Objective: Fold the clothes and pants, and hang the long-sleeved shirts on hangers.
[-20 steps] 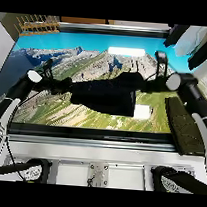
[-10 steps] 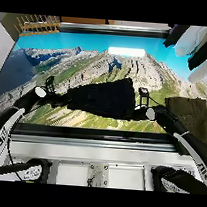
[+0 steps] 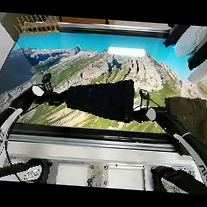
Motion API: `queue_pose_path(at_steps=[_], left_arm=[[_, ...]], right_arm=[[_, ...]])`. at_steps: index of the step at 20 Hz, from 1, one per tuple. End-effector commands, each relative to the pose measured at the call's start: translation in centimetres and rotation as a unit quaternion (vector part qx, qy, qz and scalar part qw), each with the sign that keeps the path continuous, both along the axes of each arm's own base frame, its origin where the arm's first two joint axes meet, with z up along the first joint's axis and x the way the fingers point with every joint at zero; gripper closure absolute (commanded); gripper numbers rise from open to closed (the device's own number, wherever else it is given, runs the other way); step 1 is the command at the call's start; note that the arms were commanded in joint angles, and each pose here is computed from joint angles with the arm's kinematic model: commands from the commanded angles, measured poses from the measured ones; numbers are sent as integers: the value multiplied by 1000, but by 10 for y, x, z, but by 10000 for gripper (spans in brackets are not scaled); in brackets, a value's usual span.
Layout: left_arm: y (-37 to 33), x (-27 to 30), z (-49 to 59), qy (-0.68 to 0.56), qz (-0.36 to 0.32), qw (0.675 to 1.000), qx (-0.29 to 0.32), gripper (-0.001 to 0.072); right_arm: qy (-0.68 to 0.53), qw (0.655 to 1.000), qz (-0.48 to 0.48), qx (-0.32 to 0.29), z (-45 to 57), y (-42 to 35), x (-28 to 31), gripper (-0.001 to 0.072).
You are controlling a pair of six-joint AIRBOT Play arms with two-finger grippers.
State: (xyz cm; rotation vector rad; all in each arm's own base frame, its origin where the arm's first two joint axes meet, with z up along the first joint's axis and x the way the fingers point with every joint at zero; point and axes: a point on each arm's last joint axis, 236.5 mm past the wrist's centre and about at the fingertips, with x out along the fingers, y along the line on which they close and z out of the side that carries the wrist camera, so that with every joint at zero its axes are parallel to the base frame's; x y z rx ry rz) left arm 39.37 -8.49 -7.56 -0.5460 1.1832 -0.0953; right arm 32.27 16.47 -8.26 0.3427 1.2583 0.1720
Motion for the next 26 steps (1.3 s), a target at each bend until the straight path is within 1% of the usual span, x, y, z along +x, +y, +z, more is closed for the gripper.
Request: queue_pose_path(at_steps=[1,4,6,7,8,9,11,13,15,22,25,26], left_arm=[[-8,11,65,-61,-29,998,-7,260],[-18,-4,106,-90,-52,994,-13,260],[-30,-14,121,-102,-70,992,-16,262],[-37,-17,127,-109,-79,991,-18,396],[-46,-20,131,-115,-90,989,-20,649],[-56,-22,133,-119,-102,987,-21,685],[-79,-29,133,-120,-128,984,-27,685],[-100,-36,129,-118,-154,981,-30,685],[-116,-41,121,-110,-173,978,-32,685],[-133,-49,101,-74,-177,981,-40,684],[-132,-50,100,-72,-178,981,-39,685],[-132,-51,100,-70,-179,981,-39,685]], right_arm=[[-38,999,2,22,52,-14,10,108],[-47,998,-26,21,87,-68,15,107],[-50,996,-45,58,92,-92,23,98],[-50,994,-55,83,90,-100,28,97],[-47,990,-71,111,85,-109,35,97],[-38,986,-86,138,76,-115,42,97],[-13,978,-101,182,48,-119,51,98],[23,974,-99,201,17,-112,55,99],[56,973,-86,207,-7,-99,60,100],[98,963,0,252,-28,18,80,100],[100,955,15,279,-27,64,86,107],[98,954,21,281,-26,74,87,195]])
